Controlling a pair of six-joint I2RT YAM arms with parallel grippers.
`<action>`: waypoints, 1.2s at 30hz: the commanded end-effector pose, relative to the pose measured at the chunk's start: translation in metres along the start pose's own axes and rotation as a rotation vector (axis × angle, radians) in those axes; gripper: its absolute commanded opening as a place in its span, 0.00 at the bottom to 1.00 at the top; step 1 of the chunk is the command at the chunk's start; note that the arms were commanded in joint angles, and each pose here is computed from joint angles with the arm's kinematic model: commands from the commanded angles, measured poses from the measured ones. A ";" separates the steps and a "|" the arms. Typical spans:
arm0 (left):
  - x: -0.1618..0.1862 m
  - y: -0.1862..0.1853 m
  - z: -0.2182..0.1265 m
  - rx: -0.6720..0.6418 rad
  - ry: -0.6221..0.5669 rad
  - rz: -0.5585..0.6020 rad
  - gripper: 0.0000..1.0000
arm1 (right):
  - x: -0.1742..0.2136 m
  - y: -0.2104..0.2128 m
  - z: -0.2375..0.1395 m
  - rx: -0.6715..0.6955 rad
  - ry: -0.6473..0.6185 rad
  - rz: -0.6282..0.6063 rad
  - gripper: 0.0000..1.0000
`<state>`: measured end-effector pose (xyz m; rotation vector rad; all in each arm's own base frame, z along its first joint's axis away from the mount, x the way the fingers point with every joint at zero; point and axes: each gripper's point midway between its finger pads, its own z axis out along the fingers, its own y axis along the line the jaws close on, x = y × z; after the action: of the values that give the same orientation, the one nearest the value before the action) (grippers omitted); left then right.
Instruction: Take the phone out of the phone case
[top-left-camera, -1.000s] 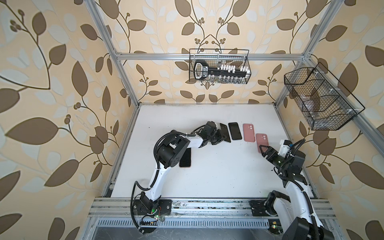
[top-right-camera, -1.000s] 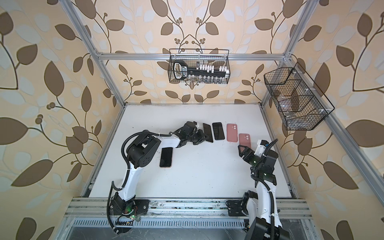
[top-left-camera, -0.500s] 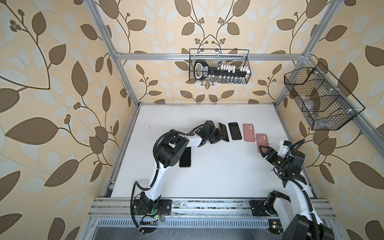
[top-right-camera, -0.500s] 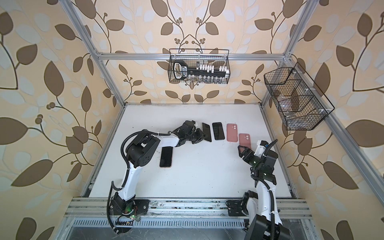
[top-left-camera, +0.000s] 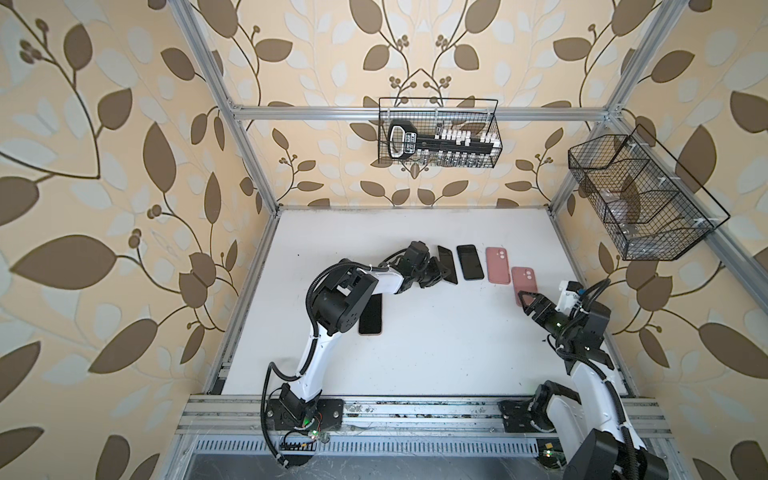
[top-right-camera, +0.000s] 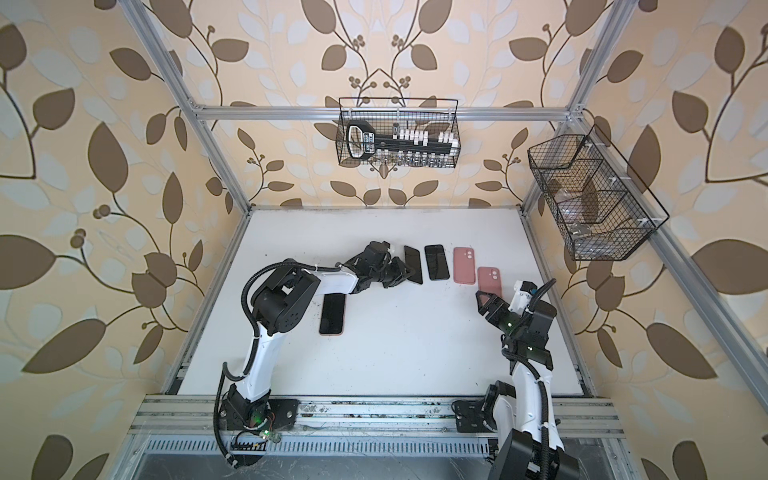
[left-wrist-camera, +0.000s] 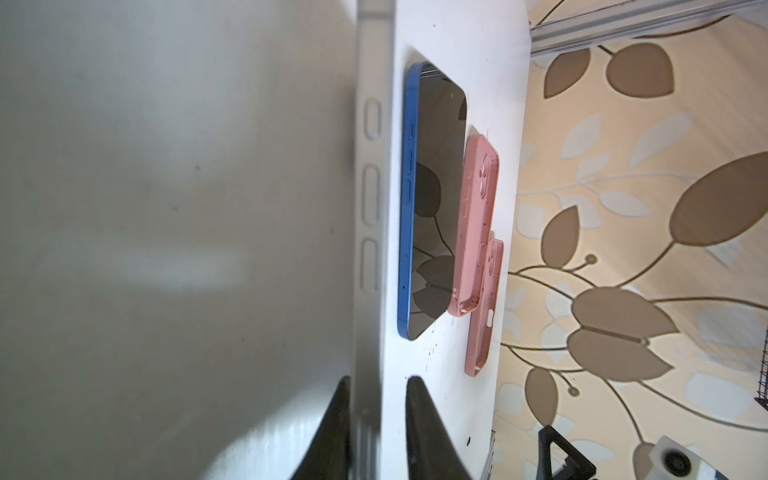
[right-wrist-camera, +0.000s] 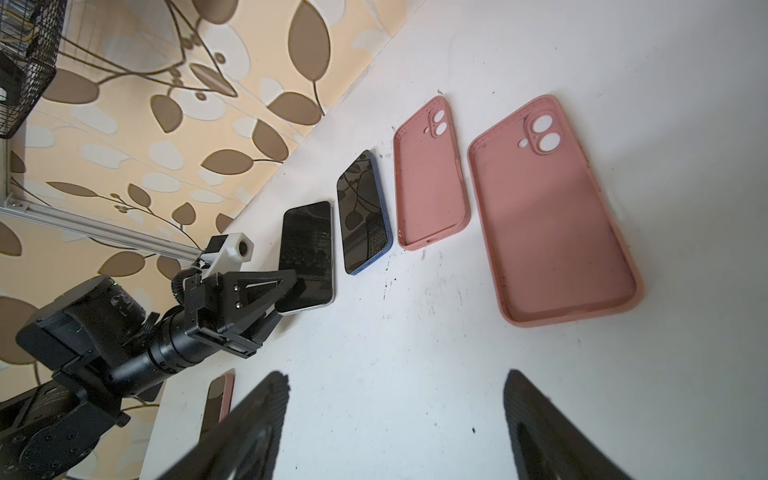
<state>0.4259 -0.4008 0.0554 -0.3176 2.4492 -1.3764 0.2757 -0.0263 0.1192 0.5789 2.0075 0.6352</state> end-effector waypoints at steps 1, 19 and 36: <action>-0.011 -0.008 -0.005 0.035 -0.038 0.046 0.23 | 0.005 0.000 -0.001 -0.013 0.004 -0.005 0.82; -0.006 0.019 -0.006 -0.065 -0.032 0.049 0.28 | 0.008 0.000 -0.003 -0.013 0.013 0.000 0.83; -0.009 0.024 -0.022 -0.137 -0.059 0.087 0.49 | 0.005 0.005 -0.003 -0.002 0.064 -0.011 1.00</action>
<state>0.4259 -0.3867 0.0470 -0.2570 2.4580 -1.2350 0.2682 -0.0220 0.1113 0.5905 2.0566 0.6522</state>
